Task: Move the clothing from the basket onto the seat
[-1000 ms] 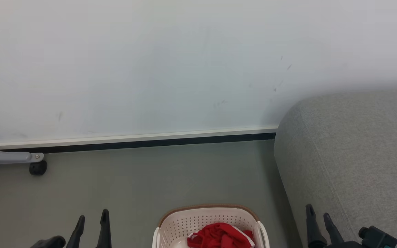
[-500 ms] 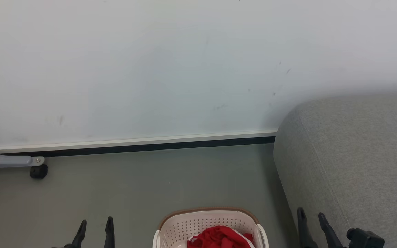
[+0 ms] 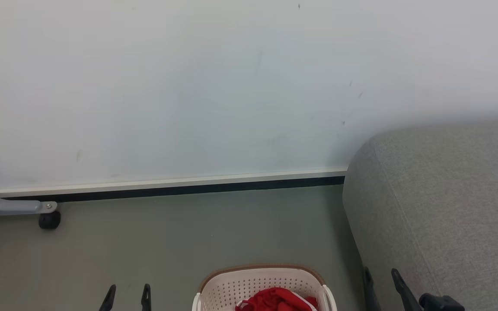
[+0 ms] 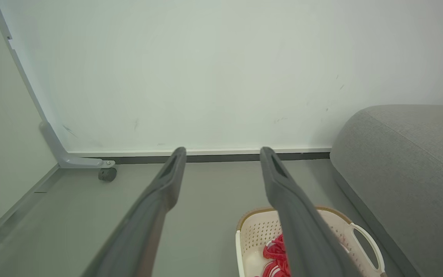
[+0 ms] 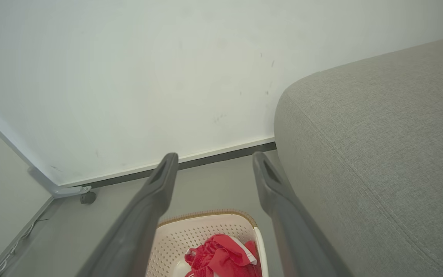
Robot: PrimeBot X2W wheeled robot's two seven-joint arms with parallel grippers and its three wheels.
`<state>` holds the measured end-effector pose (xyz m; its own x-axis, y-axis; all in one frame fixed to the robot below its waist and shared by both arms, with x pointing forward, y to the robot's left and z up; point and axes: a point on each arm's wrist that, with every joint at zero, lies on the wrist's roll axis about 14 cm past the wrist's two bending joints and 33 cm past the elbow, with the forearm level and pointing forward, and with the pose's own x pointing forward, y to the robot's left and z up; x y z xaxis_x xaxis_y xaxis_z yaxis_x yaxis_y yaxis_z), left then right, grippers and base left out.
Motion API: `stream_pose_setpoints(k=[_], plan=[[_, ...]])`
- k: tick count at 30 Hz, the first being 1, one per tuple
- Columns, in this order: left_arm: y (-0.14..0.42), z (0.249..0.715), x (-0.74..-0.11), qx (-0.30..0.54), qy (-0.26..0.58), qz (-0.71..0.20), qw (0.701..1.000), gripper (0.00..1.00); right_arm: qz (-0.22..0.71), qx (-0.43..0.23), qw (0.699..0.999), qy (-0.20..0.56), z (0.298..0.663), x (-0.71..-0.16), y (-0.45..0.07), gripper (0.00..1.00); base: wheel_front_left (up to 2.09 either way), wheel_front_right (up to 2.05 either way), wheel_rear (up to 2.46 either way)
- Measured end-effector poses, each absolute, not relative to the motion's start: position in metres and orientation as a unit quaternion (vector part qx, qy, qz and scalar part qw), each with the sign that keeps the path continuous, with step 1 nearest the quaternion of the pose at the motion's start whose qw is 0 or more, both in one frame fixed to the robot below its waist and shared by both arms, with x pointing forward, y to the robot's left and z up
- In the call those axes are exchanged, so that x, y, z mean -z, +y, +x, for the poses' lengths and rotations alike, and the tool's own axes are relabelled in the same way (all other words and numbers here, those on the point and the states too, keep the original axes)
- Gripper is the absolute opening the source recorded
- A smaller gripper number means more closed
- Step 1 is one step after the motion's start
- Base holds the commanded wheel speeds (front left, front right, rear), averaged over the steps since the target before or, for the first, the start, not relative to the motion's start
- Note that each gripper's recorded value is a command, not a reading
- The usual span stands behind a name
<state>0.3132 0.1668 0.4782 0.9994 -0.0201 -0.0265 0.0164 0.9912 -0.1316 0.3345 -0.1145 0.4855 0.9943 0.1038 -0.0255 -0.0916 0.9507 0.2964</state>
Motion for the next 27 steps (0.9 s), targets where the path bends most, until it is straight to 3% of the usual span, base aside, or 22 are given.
stream_pose_setpoints(k=[8, 27], plan=[[0.1612, 0.3101, -0.4818, 0.024, -0.002, -0.019, 1.000, 1.00, 0.103, -0.065, 0.993, 0.000, 0.3310, -0.4908, -0.1068, 1.00, 0.00, 0.00, 0.00], [0.1638, 0.3085, -0.4743, 0.020, 0.010, -0.020, 1.000, 1.00, 0.099, -0.062, 0.993, 0.003, 0.3305, -0.4888, -0.1092, 1.00, 0.00, 0.00, 0.00]])
